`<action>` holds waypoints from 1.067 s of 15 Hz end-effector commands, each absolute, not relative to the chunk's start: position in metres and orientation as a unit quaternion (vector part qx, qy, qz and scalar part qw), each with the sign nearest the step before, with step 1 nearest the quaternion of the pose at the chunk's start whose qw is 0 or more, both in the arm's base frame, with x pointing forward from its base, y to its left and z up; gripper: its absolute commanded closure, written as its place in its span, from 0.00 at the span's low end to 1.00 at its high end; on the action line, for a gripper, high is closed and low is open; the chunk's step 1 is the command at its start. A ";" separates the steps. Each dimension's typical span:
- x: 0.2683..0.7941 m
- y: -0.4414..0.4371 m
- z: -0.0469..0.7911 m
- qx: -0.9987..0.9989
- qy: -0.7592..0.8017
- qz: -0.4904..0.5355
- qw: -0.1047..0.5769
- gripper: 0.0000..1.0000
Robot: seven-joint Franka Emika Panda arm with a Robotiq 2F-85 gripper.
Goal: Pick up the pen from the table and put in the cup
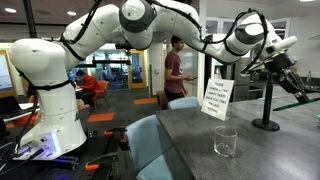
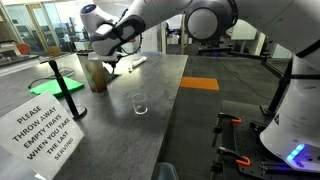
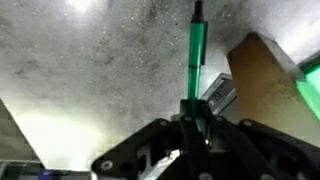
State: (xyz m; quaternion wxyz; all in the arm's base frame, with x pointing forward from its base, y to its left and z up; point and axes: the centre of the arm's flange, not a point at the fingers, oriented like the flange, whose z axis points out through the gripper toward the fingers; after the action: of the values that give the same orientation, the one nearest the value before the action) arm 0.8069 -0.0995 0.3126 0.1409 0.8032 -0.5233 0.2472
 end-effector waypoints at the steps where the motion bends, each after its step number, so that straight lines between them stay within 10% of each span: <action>1: 0.746 -0.086 0.307 0.799 -0.535 0.223 0.162 0.97; 16: 0.621 -0.014 0.294 0.734 -0.559 0.296 0.248 0.97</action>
State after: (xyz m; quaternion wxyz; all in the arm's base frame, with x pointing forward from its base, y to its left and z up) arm 0.6606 -0.0263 0.3012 0.2526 0.7462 -0.5541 0.2691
